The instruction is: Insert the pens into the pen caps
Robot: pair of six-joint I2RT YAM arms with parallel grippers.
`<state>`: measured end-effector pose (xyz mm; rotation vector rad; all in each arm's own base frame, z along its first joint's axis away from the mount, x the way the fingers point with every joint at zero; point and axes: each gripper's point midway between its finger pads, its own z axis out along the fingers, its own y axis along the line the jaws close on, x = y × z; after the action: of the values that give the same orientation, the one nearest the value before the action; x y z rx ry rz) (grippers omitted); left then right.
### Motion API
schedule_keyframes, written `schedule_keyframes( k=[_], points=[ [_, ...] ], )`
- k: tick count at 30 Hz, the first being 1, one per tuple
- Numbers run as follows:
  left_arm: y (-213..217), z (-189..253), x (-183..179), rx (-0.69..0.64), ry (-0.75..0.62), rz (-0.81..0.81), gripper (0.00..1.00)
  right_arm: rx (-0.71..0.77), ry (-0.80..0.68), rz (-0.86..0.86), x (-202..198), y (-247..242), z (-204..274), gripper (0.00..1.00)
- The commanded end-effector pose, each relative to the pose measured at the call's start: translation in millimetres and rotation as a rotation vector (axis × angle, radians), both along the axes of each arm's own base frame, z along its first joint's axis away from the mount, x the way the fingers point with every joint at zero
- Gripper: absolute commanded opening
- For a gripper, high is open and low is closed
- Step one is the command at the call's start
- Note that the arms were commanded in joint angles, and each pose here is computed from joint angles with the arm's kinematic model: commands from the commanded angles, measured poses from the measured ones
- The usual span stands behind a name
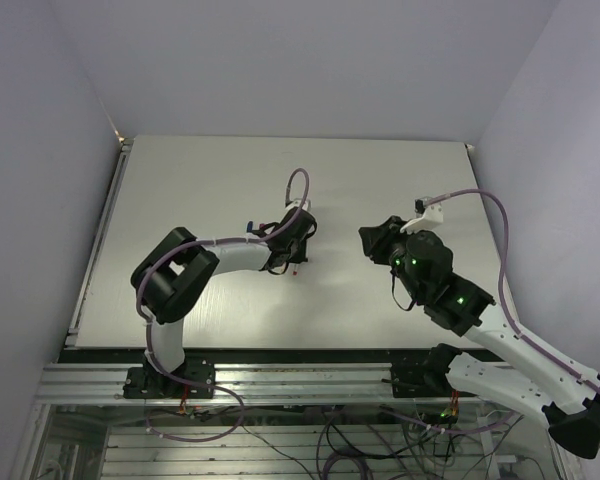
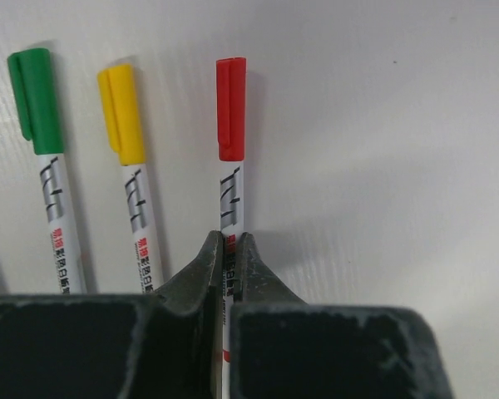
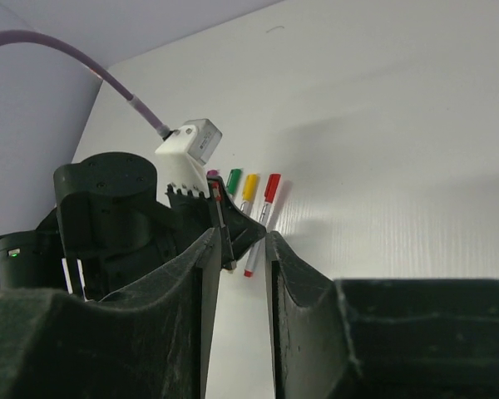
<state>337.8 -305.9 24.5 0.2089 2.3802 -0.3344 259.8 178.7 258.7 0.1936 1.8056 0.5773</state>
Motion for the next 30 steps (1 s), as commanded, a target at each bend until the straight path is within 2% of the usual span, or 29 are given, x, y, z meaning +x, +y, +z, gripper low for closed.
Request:
schedule_keyframes(
  k=[1,8,14,18,25,30],
  points=[
    [13,-8,8,0.057,0.008,0.053,0.08,-0.009,0.012,-0.022,-2,-6,-7,0.27],
    [10,-3,11,0.06,0.007,0.058,0.22,-0.014,0.013,-0.025,-2,-7,-11,0.26],
    [12,19,17,0.033,-0.038,0.089,0.52,-0.021,0.014,-0.024,-1,-6,-11,0.26],
    [11,46,21,0.02,-0.077,0.083,0.54,-0.019,0.002,-0.024,0,-6,-8,0.25],
    [4,127,23,-0.101,-0.185,0.059,0.54,-0.032,-0.004,-0.083,2,-17,-8,0.25],
    [16,167,14,-0.141,-0.242,0.066,0.52,-0.067,0.01,-0.156,4,-34,-16,0.25]
  ],
)
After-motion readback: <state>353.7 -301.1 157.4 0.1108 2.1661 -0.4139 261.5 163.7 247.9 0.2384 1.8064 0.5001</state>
